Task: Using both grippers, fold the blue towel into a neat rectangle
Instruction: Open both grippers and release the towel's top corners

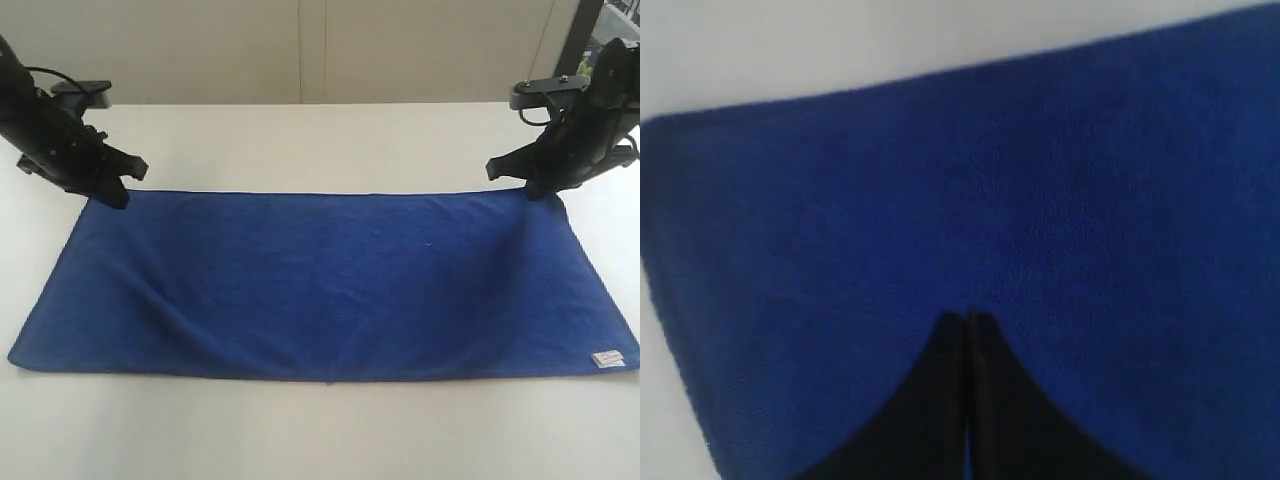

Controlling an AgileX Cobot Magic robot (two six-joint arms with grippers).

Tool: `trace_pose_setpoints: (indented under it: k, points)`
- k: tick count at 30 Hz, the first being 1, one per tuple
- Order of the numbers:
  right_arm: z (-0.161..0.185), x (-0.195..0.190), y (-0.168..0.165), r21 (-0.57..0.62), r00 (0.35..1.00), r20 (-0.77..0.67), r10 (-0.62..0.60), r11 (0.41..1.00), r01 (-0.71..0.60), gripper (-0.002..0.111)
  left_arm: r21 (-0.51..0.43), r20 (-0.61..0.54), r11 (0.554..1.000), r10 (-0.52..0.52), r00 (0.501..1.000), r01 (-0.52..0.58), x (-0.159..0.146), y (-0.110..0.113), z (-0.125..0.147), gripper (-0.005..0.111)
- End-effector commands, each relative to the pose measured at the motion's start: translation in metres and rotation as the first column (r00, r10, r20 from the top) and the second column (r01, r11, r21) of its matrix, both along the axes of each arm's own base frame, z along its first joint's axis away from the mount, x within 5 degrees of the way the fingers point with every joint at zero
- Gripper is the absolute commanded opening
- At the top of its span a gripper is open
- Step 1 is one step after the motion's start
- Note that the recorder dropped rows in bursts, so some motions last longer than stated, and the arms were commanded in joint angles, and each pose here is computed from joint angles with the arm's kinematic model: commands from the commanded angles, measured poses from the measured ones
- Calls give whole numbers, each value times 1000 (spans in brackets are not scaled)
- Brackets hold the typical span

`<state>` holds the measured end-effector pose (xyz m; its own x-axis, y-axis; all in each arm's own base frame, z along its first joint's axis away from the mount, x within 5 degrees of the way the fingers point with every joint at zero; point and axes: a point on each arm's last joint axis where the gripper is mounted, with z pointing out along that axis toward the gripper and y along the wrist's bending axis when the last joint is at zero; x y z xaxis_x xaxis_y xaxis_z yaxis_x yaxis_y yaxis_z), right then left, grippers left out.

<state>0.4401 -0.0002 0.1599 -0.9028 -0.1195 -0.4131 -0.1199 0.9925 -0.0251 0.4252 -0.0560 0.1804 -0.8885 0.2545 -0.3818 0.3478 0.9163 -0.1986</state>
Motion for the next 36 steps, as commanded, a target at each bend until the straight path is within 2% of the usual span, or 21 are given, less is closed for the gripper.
trace_pose_setpoints:
  k: [1,9,15,20,29,36]
  points:
    - [4,6,-4,-32,998,67,17,999,-15,0,-6,-59,999,-47,997,47,-1,-2,-13,0]
    - [-22,13,-20,-48,997,75,-9,999,13,0,-8,-126,999,-49,991,49,0,-1,-36,0]
    - [-30,14,-39,-36,994,79,-73,996,76,0,-5,-129,998,-65,990,65,-1,-1,-37,0]
    - [-38,9,-54,-51,995,18,-93,994,94,0,-3,-129,998,-66,989,66,-1,-1,-37,0]
    - [-35,8,-58,-50,994,20,-105,993,106,0,1,-131,998,-69,989,70,-1,-1,-37,0]
    - [1,5,-56,-43,991,83,-106,993,110,0,0,-132,998,-70,989,70,-1,-1,-37,0]
